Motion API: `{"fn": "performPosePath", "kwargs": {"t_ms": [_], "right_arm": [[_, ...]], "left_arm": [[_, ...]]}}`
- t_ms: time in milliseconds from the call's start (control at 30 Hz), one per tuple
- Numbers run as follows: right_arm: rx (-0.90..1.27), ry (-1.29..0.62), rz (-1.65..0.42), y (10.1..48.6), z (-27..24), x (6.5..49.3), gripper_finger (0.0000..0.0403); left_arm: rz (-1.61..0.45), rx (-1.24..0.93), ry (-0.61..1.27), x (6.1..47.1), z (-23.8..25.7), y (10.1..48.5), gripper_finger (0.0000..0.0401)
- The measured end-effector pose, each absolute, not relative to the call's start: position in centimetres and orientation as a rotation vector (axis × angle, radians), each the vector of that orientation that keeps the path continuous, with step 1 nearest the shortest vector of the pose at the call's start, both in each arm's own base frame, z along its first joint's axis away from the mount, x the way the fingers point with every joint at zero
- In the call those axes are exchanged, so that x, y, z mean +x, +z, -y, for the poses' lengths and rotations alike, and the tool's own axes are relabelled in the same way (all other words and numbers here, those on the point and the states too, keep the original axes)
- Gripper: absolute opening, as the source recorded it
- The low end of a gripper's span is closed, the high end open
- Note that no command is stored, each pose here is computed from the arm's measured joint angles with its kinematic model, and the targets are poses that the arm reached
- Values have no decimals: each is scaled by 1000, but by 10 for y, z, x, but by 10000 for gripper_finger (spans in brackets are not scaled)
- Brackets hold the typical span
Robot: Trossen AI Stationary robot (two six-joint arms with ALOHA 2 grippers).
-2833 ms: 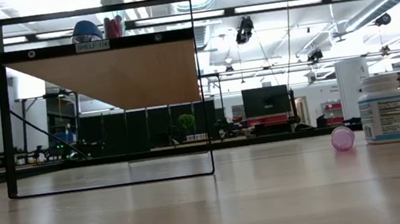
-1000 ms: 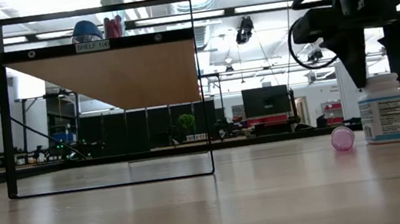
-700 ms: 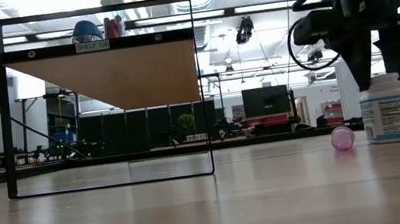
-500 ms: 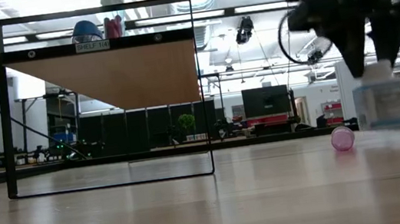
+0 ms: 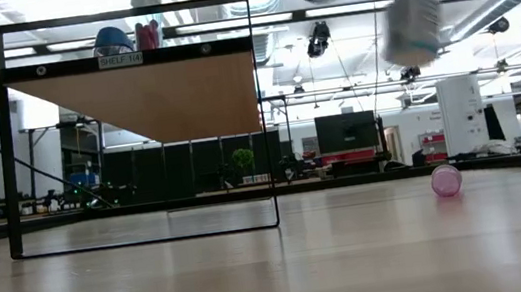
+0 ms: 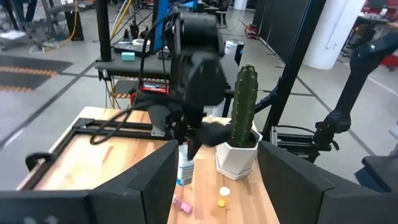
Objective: Pick and place medicine bottles onto shelf by color
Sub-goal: Put the white and blue pill bottle on the shelf
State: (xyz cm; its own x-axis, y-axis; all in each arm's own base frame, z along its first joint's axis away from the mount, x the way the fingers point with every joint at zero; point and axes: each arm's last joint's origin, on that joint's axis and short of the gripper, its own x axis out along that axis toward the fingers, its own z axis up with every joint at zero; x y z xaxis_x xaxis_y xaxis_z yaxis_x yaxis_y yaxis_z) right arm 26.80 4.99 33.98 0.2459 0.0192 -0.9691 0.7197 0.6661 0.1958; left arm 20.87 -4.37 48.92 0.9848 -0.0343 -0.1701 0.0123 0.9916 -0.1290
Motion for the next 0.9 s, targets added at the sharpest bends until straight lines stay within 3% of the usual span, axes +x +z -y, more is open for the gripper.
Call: {"fn": "performPosePath", "kwargs": {"t_ms": [367, 900], "right_arm": [[295, -171, -1150, 379, -61, 331, 171], [-55, 17, -1083, 374, -55, 407, 171]], "left_arm": [[-114, -204, -21, 209, 44, 492, 203], [-104, -210, -22, 208, 44, 493, 203]]}}
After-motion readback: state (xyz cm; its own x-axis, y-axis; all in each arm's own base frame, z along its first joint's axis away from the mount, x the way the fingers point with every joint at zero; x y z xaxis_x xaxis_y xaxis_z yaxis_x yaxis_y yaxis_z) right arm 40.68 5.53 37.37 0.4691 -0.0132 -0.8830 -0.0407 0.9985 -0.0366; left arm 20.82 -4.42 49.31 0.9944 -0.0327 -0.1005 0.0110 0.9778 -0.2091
